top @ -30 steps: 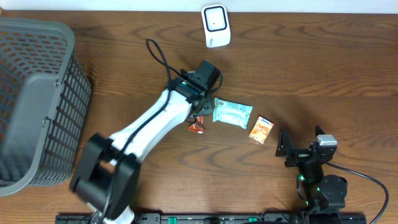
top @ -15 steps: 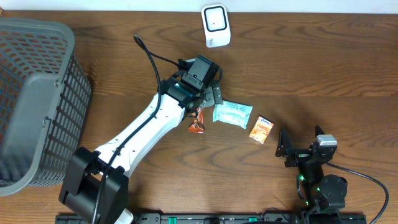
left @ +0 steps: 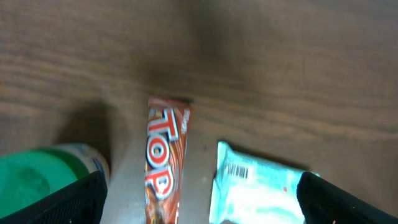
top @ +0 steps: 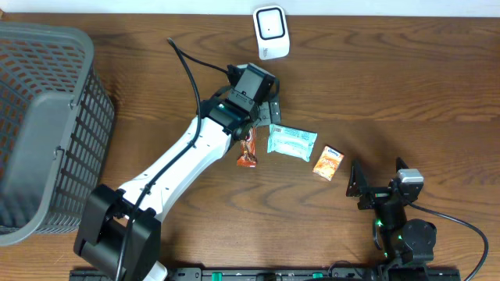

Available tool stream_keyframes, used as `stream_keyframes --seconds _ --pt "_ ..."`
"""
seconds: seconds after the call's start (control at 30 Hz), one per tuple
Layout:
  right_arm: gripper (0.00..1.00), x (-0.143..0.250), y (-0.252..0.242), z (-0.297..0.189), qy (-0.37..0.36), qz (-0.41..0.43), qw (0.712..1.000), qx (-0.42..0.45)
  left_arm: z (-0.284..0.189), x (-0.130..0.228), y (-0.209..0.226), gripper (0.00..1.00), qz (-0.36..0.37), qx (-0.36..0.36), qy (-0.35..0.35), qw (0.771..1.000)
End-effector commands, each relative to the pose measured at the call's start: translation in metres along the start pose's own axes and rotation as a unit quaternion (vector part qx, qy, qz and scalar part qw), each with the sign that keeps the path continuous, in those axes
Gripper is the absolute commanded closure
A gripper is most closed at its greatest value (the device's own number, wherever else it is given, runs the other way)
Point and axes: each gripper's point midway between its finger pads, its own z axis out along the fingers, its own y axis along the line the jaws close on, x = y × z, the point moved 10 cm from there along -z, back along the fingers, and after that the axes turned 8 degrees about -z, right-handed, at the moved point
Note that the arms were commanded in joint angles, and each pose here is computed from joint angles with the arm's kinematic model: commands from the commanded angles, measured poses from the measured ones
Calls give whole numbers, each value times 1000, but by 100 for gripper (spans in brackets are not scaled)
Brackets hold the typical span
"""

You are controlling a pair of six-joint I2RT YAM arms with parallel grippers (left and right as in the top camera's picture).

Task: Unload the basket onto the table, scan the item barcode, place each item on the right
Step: 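Lower the TOP bar onto the table left of the wipes, release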

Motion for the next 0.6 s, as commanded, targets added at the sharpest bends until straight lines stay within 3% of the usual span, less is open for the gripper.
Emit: stream_keyframes --seconds 0.0,0.43,0.57 --pt "1 1 1 0 2 -8 1000 -5 15 -5 2 2 4 -15 -15 1000" --pt "1 1 1 0 2 -8 1000 -5 94 -16 -23 2 54 -58 32 996" --pt "1 1 1 0 2 -8 1000 -5 109 -18 -21 2 55 -102 25 993"
